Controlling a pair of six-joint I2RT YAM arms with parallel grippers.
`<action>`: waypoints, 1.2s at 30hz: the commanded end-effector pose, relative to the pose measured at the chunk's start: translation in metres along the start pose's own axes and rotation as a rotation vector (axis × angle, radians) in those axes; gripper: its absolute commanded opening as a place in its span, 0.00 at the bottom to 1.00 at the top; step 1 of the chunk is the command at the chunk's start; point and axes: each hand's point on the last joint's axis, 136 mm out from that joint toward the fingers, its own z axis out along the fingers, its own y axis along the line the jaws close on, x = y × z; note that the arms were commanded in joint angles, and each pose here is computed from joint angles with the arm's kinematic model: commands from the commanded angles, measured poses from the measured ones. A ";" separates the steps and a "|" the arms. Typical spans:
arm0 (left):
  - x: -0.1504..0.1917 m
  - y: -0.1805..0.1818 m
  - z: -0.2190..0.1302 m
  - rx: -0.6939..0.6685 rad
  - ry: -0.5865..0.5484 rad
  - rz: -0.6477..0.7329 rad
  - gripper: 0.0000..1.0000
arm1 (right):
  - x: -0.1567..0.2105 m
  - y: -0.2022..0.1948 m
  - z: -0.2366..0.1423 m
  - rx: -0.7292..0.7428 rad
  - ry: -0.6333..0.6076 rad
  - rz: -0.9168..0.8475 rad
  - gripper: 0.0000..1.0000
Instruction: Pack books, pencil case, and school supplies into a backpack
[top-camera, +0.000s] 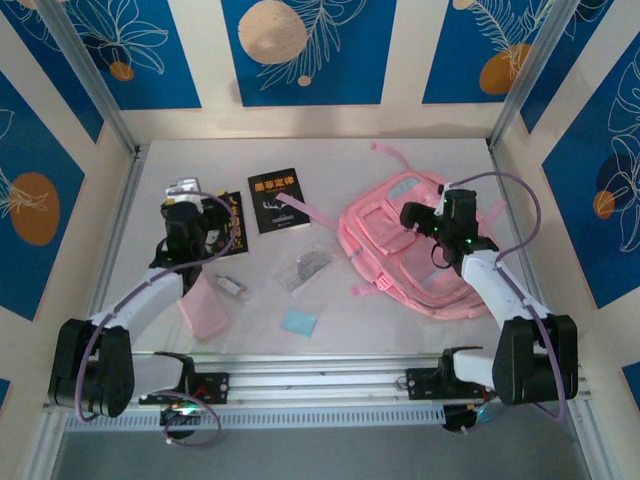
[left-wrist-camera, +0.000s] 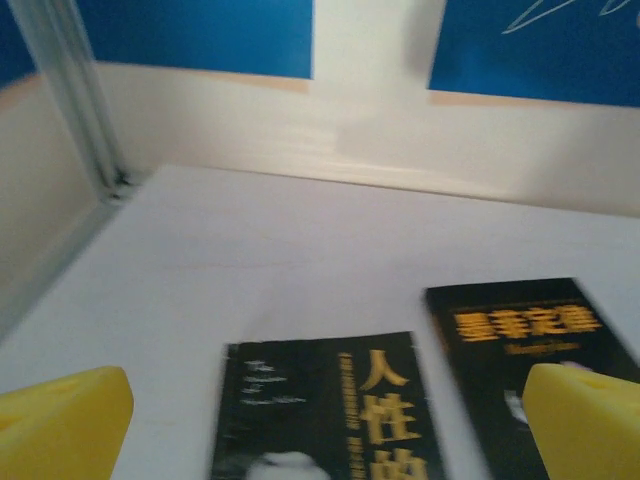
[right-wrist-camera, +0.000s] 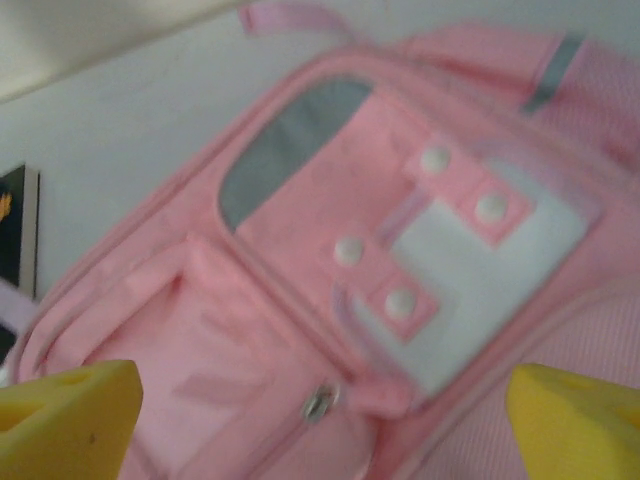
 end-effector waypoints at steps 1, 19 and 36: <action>0.054 -0.023 -0.006 0.062 0.268 -0.153 1.00 | 0.053 0.023 -0.020 -0.043 0.234 0.033 0.89; 0.138 -0.124 -0.039 0.329 0.661 -0.303 1.00 | 0.080 0.097 0.060 0.064 0.417 -0.546 0.69; 0.131 -0.141 -0.035 0.394 0.645 -0.347 1.00 | 0.017 0.146 0.043 0.004 0.284 -0.485 0.00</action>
